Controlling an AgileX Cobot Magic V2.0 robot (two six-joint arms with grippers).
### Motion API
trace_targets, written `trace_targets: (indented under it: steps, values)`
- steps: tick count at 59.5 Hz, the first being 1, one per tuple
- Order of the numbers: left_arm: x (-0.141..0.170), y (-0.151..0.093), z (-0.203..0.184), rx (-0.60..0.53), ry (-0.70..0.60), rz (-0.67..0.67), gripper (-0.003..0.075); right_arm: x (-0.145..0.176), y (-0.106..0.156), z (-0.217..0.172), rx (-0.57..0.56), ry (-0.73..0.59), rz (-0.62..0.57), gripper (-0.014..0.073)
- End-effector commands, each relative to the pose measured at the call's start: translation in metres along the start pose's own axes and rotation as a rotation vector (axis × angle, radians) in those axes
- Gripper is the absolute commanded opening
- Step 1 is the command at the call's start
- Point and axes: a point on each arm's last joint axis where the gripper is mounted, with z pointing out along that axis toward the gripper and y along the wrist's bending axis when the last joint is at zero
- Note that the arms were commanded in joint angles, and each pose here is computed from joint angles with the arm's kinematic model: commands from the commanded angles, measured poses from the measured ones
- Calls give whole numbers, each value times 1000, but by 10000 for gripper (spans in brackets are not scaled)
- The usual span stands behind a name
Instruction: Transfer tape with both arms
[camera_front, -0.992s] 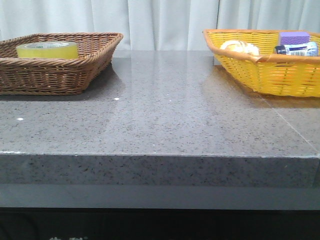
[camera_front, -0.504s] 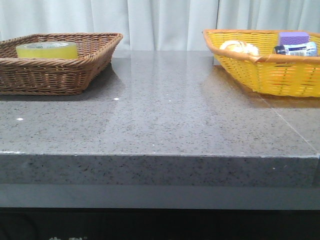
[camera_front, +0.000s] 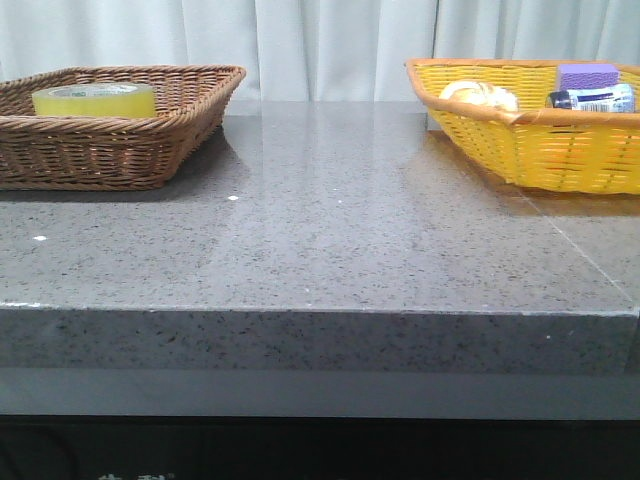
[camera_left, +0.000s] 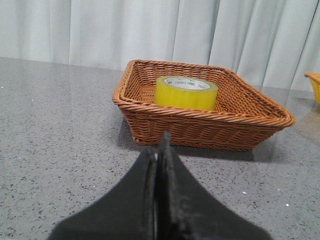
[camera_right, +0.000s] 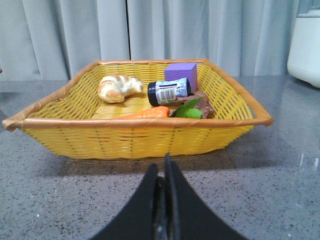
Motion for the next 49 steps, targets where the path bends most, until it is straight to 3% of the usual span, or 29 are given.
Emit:
trace_targets:
  steps: [1,49]
  values:
    - [5,1,0,8,-60,-12,-20,-18,1,-4,-2,-140,-8,-68]
    - [5,1,0,8,-60,-12,-20,-18,1,-4,-2,-140,12,-68]
